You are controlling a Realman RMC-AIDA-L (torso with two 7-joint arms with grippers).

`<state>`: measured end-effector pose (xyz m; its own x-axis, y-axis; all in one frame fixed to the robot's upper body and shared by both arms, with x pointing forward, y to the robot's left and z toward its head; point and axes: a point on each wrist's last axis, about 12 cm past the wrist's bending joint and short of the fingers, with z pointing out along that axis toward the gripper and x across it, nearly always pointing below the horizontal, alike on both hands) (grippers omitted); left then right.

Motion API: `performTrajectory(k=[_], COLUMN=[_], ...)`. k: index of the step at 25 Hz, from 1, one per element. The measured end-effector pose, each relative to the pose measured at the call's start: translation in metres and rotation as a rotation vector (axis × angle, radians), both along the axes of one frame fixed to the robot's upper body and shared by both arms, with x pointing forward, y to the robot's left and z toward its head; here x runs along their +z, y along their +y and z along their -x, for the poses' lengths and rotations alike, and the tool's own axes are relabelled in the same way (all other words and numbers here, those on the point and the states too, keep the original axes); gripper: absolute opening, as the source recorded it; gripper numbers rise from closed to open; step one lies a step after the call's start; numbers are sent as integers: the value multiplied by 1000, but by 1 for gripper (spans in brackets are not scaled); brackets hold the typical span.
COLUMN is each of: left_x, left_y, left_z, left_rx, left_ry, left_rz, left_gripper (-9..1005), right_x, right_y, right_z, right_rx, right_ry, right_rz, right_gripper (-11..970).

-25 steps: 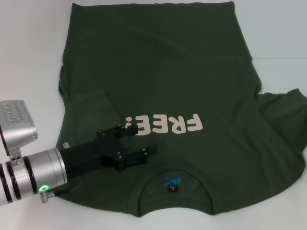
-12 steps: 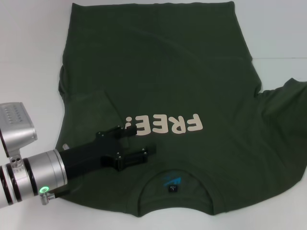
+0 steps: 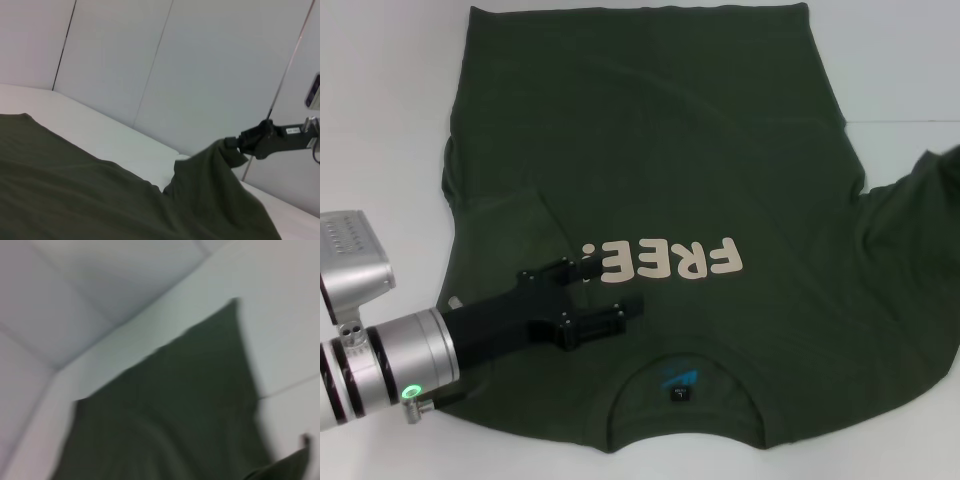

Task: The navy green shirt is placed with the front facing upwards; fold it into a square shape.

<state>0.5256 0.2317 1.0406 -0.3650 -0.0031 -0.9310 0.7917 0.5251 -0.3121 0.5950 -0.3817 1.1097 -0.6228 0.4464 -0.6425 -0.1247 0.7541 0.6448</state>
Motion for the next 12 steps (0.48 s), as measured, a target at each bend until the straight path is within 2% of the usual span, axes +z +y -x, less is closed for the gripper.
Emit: performTrajectory(k=[3, 9, 12], left_x=[0, 0, 0], left_y=[-1, -1, -1], left_z=[-1, -2, -2], left_rx=[-1, 0, 2], left_ry=[-1, 0, 6], left_rz=[0, -3, 1], left_gripper=[859, 859, 859], right_x=[8, 13, 13], right_y=[26, 103, 121], right_z=[-9, -30, -31], right_rx=[105, 308, 360], right_ry=[-33, -42, -61], right_rz=[-42, -60, -47], right_gripper=[74, 95, 105])
